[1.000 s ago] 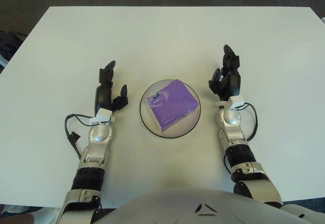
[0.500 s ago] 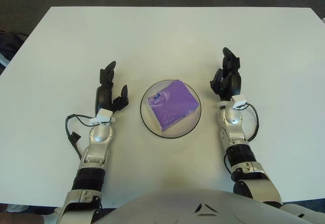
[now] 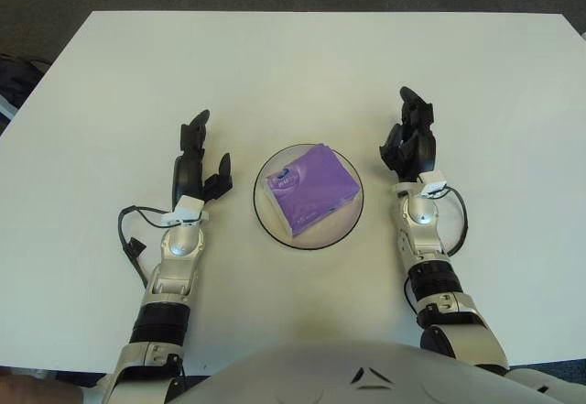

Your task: Put the tissue paper into the plate.

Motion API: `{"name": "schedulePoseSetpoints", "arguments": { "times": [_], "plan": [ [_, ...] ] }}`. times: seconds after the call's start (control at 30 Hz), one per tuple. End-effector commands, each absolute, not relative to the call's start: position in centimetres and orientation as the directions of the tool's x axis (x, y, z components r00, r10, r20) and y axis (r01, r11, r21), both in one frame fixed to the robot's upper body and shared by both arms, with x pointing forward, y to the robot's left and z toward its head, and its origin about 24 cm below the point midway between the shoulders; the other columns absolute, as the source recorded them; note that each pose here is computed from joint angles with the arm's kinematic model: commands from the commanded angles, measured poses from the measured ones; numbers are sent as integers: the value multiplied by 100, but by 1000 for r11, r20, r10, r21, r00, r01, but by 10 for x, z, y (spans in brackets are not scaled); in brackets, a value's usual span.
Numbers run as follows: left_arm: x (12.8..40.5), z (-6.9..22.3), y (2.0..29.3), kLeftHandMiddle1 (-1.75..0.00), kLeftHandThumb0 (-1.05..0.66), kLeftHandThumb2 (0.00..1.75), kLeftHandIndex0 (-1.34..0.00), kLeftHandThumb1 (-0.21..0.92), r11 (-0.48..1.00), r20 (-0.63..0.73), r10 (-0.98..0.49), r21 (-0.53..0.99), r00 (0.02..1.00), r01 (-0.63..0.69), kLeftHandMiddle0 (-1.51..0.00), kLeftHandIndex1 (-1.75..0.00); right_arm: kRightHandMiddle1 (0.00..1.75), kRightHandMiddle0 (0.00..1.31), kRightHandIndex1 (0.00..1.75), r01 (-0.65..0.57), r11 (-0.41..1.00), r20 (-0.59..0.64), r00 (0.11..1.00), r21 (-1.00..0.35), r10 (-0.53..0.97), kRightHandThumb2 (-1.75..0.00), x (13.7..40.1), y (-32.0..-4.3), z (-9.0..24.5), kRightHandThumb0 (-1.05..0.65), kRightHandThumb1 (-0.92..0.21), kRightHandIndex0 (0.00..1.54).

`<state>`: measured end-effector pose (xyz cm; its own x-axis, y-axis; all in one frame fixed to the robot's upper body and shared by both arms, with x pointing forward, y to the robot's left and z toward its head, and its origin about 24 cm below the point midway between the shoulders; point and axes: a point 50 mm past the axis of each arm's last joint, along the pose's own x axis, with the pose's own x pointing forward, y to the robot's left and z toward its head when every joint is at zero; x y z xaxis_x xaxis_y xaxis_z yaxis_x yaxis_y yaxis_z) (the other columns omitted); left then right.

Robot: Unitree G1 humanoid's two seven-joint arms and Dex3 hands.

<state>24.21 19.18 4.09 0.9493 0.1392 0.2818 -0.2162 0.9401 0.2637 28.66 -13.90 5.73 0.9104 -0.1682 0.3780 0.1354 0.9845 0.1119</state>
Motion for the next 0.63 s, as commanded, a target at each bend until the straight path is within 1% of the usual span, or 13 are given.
{"name": "schedulePoseSetpoints", "arguments": {
  "times": [0.0,0.23,0.43,0.6],
  "plan": [
    [211,-6,192,-7,-72,77,0,92,938,74,175,292,982,-189,-31,-73,78,0,12,214,975,202,954,67,-223,-84,255,-157,9,-62,-92,30],
    [211,-6,192,-7,-72,77,0,92,939,73,173,288,982,-187,-31,-73,77,0,13,205,977,203,956,57,-212,-84,251,-155,9,-61,-92,30],
    [211,-4,192,-7,-72,77,0,92,941,77,174,281,982,-189,-31,-73,77,0,14,199,979,205,957,42,-203,-79,246,-153,7,-61,-92,32],
    [210,-2,191,-7,-72,76,0,92,940,81,178,281,981,-193,-31,-72,76,0,15,191,981,189,963,31,-193,-77,238,-148,-2,-61,-92,33]
  ]
}}
